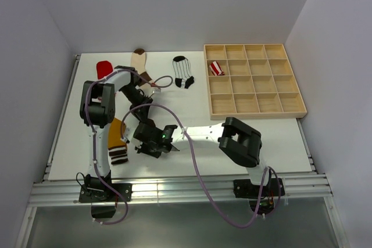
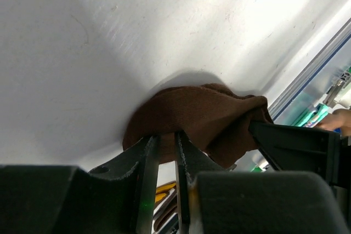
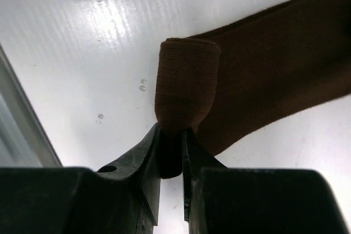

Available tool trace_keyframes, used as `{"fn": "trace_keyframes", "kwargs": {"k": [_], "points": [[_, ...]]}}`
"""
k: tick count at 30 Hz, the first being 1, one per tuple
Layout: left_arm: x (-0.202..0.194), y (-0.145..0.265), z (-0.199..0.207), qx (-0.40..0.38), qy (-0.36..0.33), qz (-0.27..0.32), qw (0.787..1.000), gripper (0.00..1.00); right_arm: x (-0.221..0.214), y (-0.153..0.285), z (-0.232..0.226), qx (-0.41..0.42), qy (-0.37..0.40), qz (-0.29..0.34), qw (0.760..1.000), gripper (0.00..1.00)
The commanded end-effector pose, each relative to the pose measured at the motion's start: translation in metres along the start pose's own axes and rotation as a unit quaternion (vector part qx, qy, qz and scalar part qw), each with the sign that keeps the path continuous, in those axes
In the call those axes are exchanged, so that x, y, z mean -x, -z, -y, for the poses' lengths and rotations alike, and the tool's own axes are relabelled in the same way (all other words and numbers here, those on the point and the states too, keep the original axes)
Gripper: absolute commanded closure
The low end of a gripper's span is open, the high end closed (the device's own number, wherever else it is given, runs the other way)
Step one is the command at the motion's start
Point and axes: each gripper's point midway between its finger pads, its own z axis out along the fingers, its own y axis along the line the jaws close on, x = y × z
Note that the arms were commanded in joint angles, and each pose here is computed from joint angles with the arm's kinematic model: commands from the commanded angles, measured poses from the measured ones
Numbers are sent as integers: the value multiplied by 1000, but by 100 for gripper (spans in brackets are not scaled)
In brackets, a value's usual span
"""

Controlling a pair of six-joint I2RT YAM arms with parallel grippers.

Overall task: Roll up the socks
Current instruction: Roll the sock at the center of the board.

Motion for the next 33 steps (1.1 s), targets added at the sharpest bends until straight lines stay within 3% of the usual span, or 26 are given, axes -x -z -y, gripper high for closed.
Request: {"fn": "trace_keyframes", "kwargs": {"k": [1,10,16,25,33], "points": [[33,-6,-31,50,-50,39,997,77,0,4,-25,86,-5,-9,996,100],[36,-9,-23,44,-66,39,996,77,-25,-31,3,151,-87,-26,984,100],[45,1,-15,46,-86,55,994,74,-53,-54,15,149,-125,-61,979,100],[81,41,-4,97,-108,140,979,62,-72,-62,20,137,-152,-88,975,100],[104,85,-10,118,-86,205,968,53,-74,-64,23,136,-166,-93,972,100]]}}
